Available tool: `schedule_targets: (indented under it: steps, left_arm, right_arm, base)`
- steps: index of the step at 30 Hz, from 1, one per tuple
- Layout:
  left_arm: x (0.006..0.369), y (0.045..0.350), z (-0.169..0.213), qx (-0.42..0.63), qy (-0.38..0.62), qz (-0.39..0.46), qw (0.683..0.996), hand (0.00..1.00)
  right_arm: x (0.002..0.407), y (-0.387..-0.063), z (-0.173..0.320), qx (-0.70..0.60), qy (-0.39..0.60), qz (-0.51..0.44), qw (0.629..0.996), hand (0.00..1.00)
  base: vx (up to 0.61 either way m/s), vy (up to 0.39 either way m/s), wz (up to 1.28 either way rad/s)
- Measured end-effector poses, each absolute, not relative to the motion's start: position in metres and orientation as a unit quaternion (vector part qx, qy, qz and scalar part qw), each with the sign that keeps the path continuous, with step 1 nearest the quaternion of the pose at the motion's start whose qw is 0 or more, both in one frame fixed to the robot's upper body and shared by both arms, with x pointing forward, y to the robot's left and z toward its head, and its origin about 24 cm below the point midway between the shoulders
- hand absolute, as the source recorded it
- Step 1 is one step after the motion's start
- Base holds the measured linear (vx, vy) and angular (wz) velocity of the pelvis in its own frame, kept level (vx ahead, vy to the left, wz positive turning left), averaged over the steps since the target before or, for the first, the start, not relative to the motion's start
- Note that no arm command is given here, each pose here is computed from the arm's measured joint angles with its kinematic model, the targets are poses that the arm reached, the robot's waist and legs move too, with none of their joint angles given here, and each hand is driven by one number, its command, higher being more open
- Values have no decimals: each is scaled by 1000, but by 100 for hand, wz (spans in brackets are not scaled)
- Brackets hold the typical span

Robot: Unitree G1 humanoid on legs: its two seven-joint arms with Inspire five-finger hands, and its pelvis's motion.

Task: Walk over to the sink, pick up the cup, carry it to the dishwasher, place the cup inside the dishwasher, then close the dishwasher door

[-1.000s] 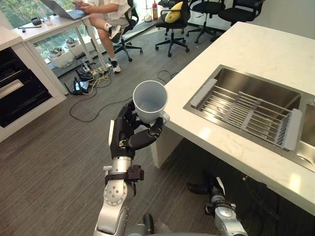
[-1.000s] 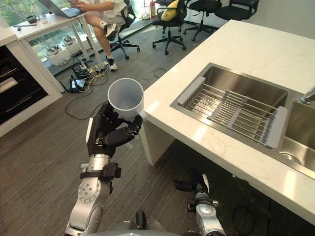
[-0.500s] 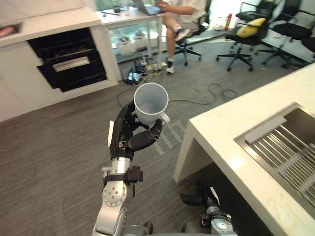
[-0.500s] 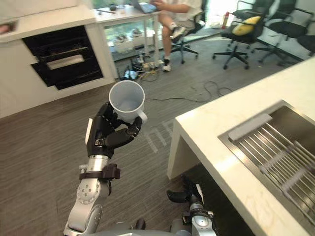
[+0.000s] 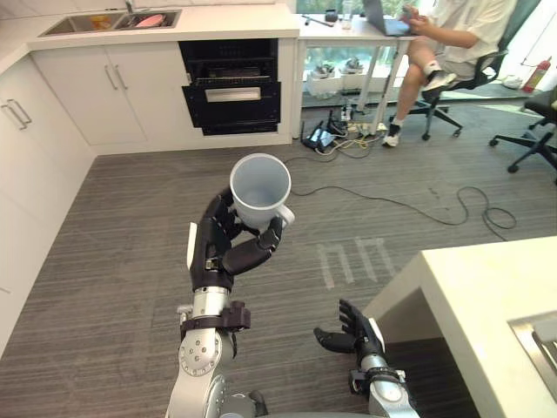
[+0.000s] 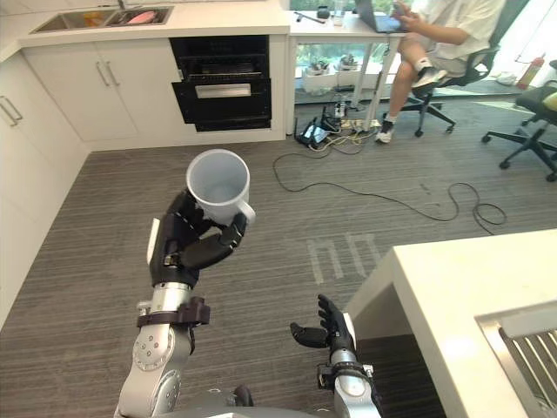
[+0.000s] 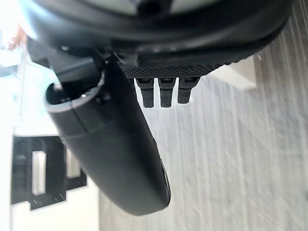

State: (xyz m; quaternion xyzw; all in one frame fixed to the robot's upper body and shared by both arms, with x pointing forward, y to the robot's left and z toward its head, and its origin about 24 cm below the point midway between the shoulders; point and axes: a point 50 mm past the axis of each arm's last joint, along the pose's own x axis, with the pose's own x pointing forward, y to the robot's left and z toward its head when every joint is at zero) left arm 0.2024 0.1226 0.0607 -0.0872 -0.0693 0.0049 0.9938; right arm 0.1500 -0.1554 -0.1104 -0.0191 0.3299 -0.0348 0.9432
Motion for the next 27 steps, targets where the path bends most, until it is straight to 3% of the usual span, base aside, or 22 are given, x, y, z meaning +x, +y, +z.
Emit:
schedule_targets:
  steps: [8, 20, 22, 23, 27]
  left_arm:
    - [195, 112, 48, -72, -35, -54, 995, 30]
    - [195, 100, 47, -95, -29, -71, 993, 30]
    - [194, 100, 46, -94, -27, -72, 993, 30]
    - [188, 108, 29, -74, 10, -64, 995, 30]
    - [188, 109, 29, -74, 10, -62, 995, 30]
  right_arm:
    - [149, -155, -113, -37, 338, -22, 940, 90]
    - [150, -162, -96, -61, 299, -22, 952, 90]
    - [146, -165, -98, -60, 305, -28, 950, 90]
    - [117, -167, -121, -61, 374, -29, 925, 90]
    - [117, -167, -121, -61, 373, -29, 925, 90]
  base:
    - [129, 48, 35]
    - [113, -149, 4]
    - [67, -34, -1]
    - [0, 0, 0]
    - [0, 0, -4]
